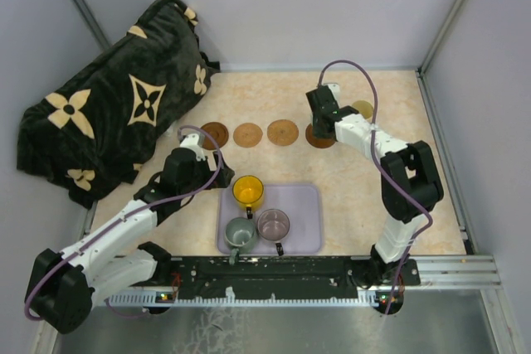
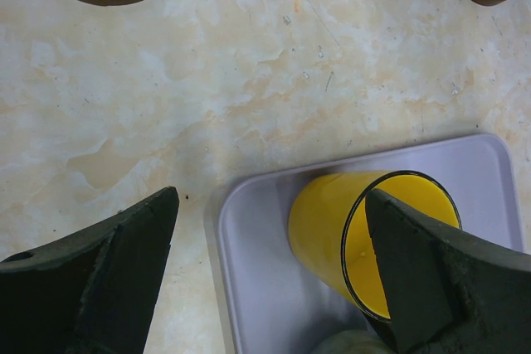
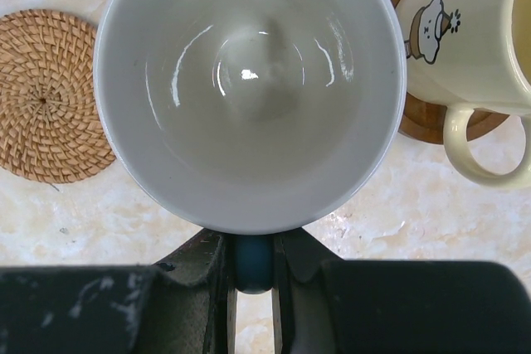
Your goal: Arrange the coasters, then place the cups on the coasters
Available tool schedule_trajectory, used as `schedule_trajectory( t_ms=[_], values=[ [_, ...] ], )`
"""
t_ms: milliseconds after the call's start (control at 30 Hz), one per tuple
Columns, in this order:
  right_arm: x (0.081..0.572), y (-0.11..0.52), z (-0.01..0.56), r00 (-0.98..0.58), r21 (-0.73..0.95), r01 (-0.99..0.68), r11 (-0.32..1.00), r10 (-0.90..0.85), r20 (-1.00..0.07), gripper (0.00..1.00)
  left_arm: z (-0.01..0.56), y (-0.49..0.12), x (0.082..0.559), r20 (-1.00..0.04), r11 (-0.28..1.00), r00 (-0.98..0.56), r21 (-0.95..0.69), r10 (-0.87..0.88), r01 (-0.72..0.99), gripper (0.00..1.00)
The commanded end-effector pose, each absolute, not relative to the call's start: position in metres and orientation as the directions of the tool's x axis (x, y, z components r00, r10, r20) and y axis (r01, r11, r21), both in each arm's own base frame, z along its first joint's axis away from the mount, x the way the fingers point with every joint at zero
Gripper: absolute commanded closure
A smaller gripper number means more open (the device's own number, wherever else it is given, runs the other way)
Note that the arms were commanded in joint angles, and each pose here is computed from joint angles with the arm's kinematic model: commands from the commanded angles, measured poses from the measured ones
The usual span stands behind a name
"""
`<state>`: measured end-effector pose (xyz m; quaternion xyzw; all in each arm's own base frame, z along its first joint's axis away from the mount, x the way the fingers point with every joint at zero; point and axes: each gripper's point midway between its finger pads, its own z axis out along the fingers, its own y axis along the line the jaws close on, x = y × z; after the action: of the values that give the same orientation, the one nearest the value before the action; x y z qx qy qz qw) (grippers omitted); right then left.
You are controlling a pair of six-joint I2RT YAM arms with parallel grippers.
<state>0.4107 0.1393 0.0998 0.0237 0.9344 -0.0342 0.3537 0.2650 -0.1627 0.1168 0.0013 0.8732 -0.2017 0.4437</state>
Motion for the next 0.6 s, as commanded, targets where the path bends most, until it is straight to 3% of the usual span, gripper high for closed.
schedule_trajectory(
  t_ms=[0,567],
  values=[
    [0.4347,0.1480,0.1316,-0.669,-0.002,0.077,0.997,0.050,-0.741,1.00,0.1295,-0.1658,0.2700,-0.787,0.915,-0.586,-0.359,-0.192,0.182,0.00],
    [0.4272,0.1473,0.1217,-0.684,0.010,0.084,0.996,0.064,-0.727,1.00,0.1259,-0.1653,0.2693,-0.782,0.916,-0.592,-0.361,-0.195,0.174,0.00]
  ],
)
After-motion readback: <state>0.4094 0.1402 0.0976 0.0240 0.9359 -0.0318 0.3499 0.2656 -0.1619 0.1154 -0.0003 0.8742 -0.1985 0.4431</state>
